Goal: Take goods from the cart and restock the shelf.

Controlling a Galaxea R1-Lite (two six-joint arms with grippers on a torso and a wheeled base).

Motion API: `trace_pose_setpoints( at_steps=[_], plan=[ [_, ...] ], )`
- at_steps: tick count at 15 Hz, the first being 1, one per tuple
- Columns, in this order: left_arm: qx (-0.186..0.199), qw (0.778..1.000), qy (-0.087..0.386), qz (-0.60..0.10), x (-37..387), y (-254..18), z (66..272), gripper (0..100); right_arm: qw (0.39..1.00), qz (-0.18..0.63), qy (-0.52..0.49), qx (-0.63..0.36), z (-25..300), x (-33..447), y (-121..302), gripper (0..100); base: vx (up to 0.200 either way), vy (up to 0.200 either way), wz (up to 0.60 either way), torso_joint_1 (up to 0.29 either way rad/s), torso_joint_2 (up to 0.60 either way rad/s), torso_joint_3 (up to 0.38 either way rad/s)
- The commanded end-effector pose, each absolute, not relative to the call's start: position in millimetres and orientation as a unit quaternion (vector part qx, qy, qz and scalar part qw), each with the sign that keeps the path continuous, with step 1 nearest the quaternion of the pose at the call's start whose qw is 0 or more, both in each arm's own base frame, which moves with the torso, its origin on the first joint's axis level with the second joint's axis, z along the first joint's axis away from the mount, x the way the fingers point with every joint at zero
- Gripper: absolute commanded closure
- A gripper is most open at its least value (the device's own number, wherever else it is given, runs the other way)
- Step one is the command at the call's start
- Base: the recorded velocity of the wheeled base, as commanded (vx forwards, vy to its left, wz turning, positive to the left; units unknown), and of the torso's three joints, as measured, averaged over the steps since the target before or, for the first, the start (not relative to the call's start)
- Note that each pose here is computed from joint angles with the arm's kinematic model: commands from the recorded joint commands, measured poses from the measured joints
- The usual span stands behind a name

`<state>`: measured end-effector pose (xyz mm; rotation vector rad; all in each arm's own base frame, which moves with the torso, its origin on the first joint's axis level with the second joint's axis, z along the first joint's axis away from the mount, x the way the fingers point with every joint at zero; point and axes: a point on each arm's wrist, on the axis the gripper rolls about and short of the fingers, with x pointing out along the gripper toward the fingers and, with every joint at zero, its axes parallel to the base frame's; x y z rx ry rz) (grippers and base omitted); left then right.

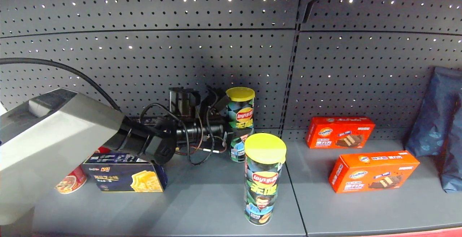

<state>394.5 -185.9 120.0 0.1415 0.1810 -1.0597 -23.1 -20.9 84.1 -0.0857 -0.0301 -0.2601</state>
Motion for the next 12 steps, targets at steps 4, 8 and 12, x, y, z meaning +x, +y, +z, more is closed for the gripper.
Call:
trace_pose_setpoints(
  at_steps=[4,8,12],
  plan=[
    [0.067,0.856,0.076,-0.507,404.4,-193.1,119.7,100,0.990,-0.130,-0.014,-0.043,84.2,-22.9,-20.9,0,0.000,0.000,0.00,0.000,0.00,0.000],
    [0.068,0.851,0.077,-0.514,404.3,-202.1,114.2,100,0.990,-0.130,-0.014,-0.043,84.2,-22.9,-20.9,0,0.000,0.000,0.00,0.000,0.00,0.000],
    [0.069,0.849,0.079,-0.518,406.6,-207.0,108.6,100,0.990,-0.130,-0.014,-0.043,84.2,-22.9,-20.9,0,0.000,0.000,0.00,0.000,0.00,0.000]
  ],
)
